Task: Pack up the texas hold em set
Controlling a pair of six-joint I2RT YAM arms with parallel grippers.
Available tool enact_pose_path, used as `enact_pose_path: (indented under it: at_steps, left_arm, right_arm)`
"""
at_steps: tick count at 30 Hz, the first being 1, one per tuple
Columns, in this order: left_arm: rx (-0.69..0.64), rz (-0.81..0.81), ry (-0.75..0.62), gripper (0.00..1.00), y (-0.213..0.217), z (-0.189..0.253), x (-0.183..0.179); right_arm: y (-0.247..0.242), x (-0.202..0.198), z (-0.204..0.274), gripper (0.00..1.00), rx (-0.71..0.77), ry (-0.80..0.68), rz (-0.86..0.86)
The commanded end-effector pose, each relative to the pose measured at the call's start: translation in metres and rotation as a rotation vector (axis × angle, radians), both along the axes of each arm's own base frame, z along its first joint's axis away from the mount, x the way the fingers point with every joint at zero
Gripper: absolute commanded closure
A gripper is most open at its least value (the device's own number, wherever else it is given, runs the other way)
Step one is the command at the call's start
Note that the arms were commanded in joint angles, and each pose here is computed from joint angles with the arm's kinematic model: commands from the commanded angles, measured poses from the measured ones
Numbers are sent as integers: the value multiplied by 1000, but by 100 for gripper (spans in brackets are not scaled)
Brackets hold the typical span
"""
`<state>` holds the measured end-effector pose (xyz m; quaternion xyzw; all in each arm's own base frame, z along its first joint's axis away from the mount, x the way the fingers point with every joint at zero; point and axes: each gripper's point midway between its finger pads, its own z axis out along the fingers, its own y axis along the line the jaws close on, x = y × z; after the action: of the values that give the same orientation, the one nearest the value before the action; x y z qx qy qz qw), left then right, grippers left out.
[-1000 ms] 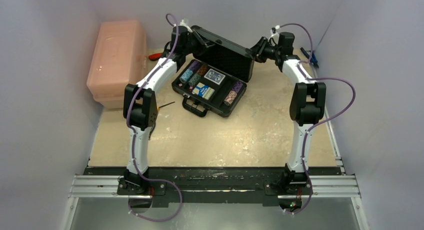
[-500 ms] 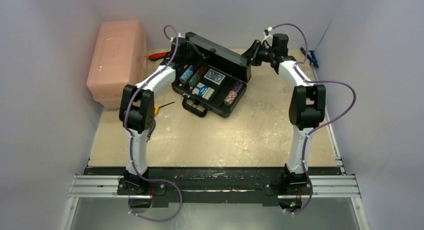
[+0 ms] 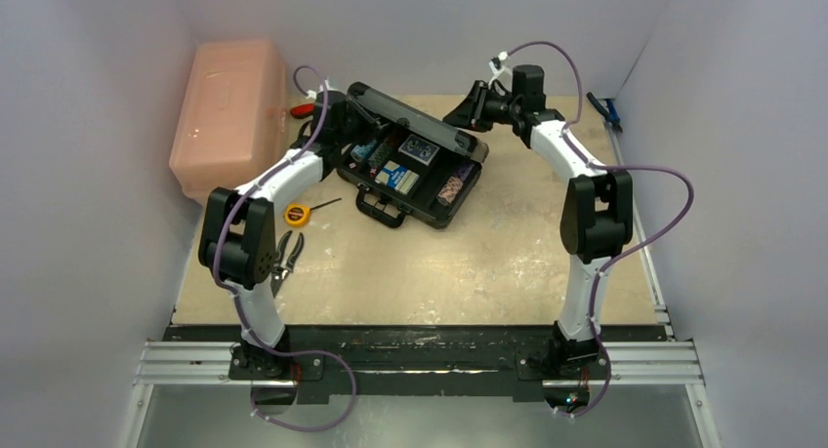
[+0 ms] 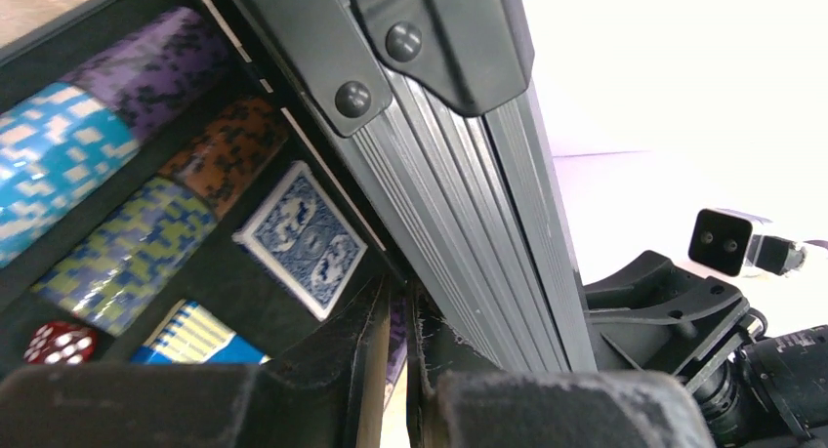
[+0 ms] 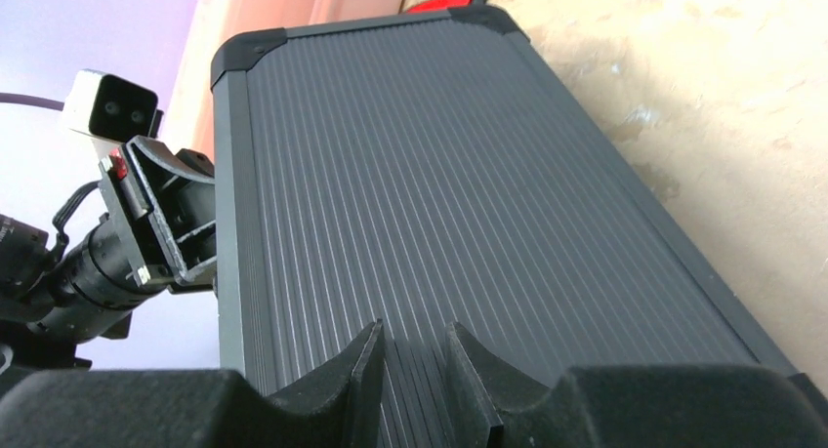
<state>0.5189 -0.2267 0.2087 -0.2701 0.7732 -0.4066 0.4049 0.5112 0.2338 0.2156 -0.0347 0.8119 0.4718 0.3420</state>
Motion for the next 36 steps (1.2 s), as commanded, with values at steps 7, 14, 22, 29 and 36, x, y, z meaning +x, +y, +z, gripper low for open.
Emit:
enact_pose_path:
  at_steps: [7, 14, 22, 29, 36]
  left_arm:
    - [79, 133, -33, 91, 52, 14, -26]
    - [131, 158, 48, 91, 72, -14, -45]
    - [268, 200, 135, 92, 105, -41, -85]
    - [434, 165, 215, 65, 129, -64, -137]
    - [459, 140, 189, 37, 137, -78, -173]
  right_arm:
    - [32, -38, -1, 67, -37, -10, 94]
    - [42, -48, -12, 67, -57, 5, 115]
    - [51, -58, -17, 63, -86, 9, 140]
    - [68, -66, -17, 53, -115, -9, 172]
    - [90, -69, -14, 52, -132, -25, 201]
